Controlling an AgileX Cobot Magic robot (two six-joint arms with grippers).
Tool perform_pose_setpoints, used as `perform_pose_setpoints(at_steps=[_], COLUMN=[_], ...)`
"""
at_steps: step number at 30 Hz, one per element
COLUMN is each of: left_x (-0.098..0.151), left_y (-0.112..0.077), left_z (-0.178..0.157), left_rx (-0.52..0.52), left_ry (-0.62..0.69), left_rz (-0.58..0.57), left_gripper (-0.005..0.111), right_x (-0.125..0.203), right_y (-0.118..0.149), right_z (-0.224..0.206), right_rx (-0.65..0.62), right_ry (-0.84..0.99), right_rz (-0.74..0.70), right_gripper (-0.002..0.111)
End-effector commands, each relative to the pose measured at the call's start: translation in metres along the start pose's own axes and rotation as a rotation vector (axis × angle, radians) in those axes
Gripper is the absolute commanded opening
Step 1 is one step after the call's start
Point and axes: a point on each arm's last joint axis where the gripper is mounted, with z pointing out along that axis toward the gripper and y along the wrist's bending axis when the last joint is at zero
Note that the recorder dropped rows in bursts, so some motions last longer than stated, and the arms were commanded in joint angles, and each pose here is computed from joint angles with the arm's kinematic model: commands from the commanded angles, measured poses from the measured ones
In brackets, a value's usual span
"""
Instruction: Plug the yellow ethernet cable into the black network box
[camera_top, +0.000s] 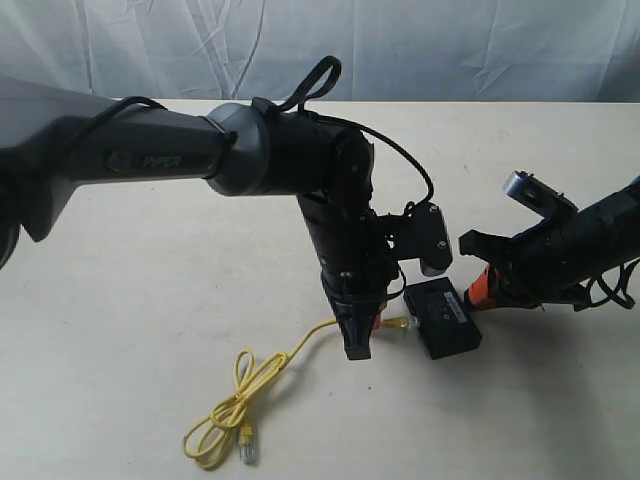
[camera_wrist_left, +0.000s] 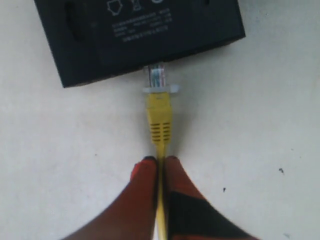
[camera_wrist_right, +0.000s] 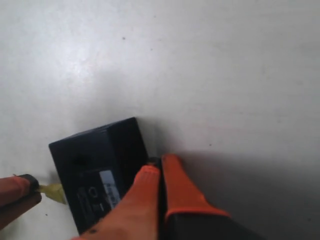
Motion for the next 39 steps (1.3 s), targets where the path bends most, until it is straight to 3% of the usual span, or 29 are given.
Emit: perform_pose_setpoints(at_steps=[1, 24, 39], left_x=[-0.004, -0.005, -0.006], left_y=[-0.003, -0.002, 0.000], left_z=[-0.007, -0.007, -0.005], left_rx=[0.007, 0.003, -0.014], left_ry=[-0.017, -0.028, -0.041], left_rz=[-0.020, -0.048, -0.047], left_gripper=[0.000, 0.000, 0.000], right_x=[0.001, 0.011, 0.008], right_y=[-0.002, 0.006, -0.001], right_z=[0.001, 0.000, 0.000], right_rx=[0.022, -0.067, 0.005], right_ry=[0.008, 0.120, 0.089], right_rz=[0.007, 0.024, -0.015], right_gripper=[-0.001, -0.001, -0.001])
